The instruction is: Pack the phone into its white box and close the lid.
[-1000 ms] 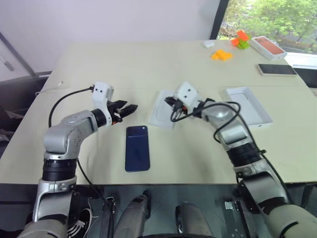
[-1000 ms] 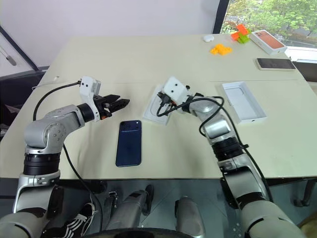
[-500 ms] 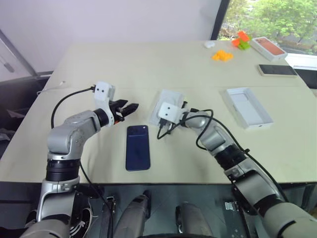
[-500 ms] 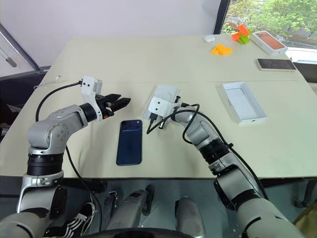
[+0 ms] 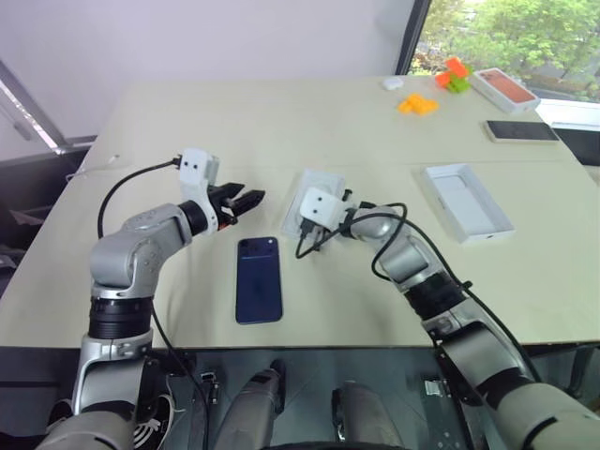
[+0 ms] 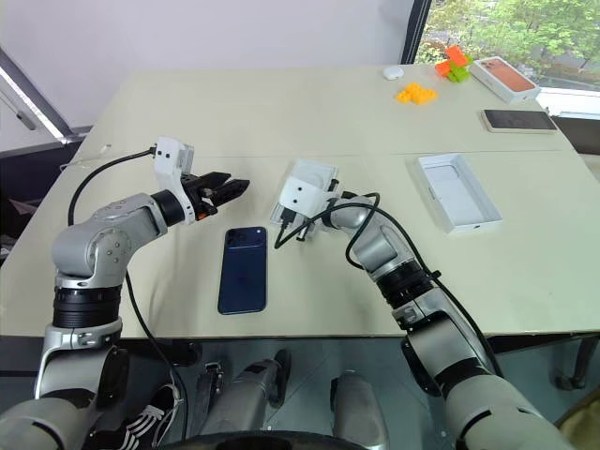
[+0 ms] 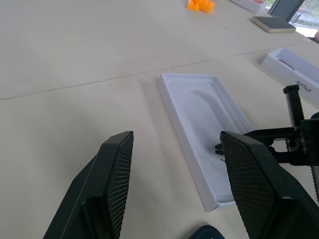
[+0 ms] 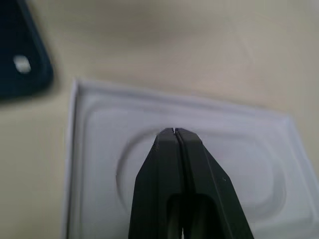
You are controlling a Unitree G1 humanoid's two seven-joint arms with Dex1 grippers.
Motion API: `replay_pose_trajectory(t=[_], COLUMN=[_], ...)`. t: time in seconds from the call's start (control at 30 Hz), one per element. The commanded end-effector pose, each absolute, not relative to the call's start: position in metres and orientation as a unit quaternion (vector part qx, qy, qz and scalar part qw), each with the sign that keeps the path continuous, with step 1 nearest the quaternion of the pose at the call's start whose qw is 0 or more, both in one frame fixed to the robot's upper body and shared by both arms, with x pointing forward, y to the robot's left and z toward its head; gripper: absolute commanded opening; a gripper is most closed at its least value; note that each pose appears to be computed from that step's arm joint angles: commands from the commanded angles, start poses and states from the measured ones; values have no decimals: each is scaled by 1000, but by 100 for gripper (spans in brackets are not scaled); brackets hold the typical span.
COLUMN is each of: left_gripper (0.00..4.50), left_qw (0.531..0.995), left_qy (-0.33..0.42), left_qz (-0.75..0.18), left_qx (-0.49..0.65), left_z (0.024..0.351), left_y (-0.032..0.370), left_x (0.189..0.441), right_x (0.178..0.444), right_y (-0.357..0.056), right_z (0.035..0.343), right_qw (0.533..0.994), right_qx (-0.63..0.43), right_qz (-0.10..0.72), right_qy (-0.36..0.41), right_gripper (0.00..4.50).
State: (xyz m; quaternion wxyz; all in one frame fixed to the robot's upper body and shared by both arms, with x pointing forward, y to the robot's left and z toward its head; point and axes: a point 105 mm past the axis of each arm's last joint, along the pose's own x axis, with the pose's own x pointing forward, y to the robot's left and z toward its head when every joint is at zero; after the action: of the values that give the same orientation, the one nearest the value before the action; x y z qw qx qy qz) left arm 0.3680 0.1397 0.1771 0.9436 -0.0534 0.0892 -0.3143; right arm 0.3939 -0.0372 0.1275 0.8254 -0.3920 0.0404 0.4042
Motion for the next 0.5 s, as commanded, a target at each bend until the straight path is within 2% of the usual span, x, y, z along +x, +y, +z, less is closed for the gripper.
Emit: replay_pose_trajectory(t=[0.03,0.13,0.37,0.5], left_gripper=[294,294,294,294], left_qw=[946,947,944,941], left_qy=[56,58,76,71], left_qz=[-317,-313,-319,-329], left_qx=[-43,-42,-46,-31], left_z=[194,193,187,188], left_y=[144,148,157,166], left_x=[366,365,359,353], right_x=[394,394,391,380], right_y=[-40,-42,-40,-44], right_z=[130,131,186,199], right_qw=[812,813,856,849], right_qx=[-419,-420,-285,-252], right_qz=[405,403,430,462], right_qy=[33,27,-35,-40], right_gripper=[4,4,4,4])
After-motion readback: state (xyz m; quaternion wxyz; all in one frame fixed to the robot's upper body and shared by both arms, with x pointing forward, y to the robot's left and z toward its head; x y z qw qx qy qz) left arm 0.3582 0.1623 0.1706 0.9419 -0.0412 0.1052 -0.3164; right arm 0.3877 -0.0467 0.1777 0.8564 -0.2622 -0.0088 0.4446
